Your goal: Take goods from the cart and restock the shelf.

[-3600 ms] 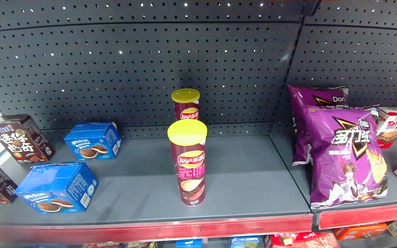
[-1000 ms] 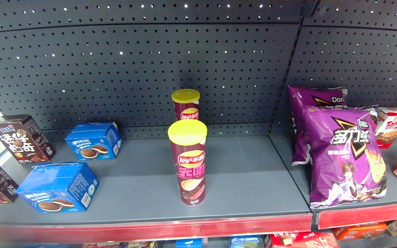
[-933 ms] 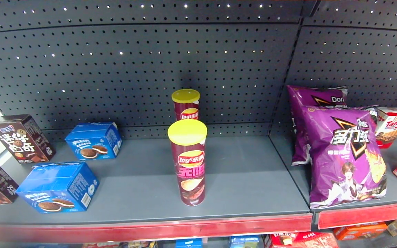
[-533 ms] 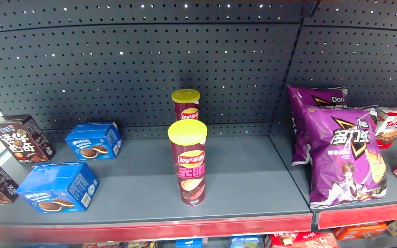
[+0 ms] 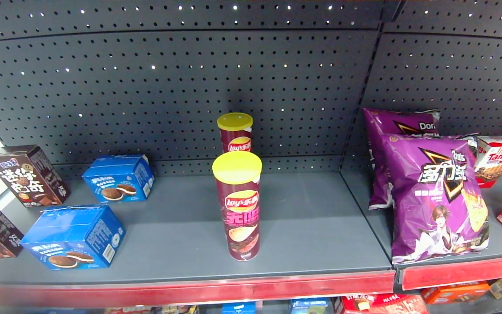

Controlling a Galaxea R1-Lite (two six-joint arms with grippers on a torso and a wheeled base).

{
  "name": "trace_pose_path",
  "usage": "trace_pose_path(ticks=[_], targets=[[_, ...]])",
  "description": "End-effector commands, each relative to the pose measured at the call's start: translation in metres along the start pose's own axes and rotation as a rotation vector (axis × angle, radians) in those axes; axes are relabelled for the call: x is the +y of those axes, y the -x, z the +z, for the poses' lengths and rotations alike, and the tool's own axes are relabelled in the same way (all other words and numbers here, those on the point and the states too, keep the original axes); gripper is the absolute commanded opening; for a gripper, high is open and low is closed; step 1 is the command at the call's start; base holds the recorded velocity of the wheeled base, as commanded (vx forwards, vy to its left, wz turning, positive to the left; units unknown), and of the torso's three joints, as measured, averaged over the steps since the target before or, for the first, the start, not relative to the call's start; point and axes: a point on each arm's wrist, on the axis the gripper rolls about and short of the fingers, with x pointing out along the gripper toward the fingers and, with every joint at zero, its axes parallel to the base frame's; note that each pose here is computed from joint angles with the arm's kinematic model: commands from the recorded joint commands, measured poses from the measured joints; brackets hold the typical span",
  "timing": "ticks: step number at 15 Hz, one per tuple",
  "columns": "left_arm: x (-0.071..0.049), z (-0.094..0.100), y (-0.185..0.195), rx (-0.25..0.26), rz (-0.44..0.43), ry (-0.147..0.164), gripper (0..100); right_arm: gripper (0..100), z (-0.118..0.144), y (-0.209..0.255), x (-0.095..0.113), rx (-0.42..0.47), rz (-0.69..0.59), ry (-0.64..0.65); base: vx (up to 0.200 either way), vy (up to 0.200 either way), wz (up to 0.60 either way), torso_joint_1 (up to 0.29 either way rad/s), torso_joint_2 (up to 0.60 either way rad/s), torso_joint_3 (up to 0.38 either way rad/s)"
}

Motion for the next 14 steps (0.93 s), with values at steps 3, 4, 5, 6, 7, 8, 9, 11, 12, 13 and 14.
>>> trace_pose_path(ticks=[3,4,5,6,7,8,9,11,12,13,14], targets=[[0.0000,0.0000,-0.0002,0.003,0.001,0.000,100,100,-0.0010,0.0021,-0.0016,-0.006,-0.013,-0.004,0.000,0.000,0.00,0.000,0.00,0.000],[0.0000,0.0000,-0.0002,0.003,0.001,-0.001,100,100,-0.0005,0.0013,-0.0008,-0.003,-0.010,-0.001,0.000,0.000,0.00,0.000,0.00,0.000],[0.0000,-0.0003,-0.0003,0.003,0.001,-0.001,100,100,0.0000,0.0005,0.0000,0.000,-0.006,0.002,0.000,0.000,0.00,0.000,0.00,0.000],[0.0000,0.0001,-0.0002,0.001,-0.002,-0.002,100,100,0.0000,0.0004,0.0000,0.000,-0.005,0.002,0.000,0.000,0.00,0.000,0.00,0.000],[0.0001,0.0001,-0.0002,0.001,-0.004,-0.002,100,100,0.0000,0.0010,-0.0007,-0.003,-0.007,-0.001,0.000,0.000,0.00,0.000,0.00,0.000],[0.0001,0.0001,-0.0002,0.001,-0.004,-0.002,100,100,0.0004,0.0011,-0.0009,-0.004,-0.007,-0.002,0.000,0.000,0.00,0.000,0.00,0.000],[0.0006,0.0001,-0.0002,0.001,-0.041,-0.005,100,100,0.0012,0.0013,-0.0011,-0.006,-0.008,-0.005,0.000,0.000,0.00,0.000,0.00,0.000],[0.0019,-0.0006,0.0020,-0.030,-0.105,-0.008,100,100,0.0020,0.0010,-0.0009,-0.006,-0.007,-0.005,0.000,0.000,0.00,0.000,0.00,0.000],[0.0020,-0.0017,0.0051,-0.072,-0.095,-0.004,100,100,0.0020,0.0010,-0.0009,-0.006,-0.007,-0.005,0.000,0.000,0.00,0.000,0.00,0.000],[0.0021,-0.0024,0.0069,-0.096,-0.094,-0.001,100,100,0.0021,0.0009,-0.0006,-0.005,-0.010,-0.003,0.000,0.000,0.00,0.000,0.00,0.000],[0.0021,-0.0024,0.0069,-0.096,-0.094,-0.005,100,100,0.0012,0.0012,-0.0009,-0.005,-0.011,-0.003,0.000,0.000,0.00,0.000,0.00,0.000]])
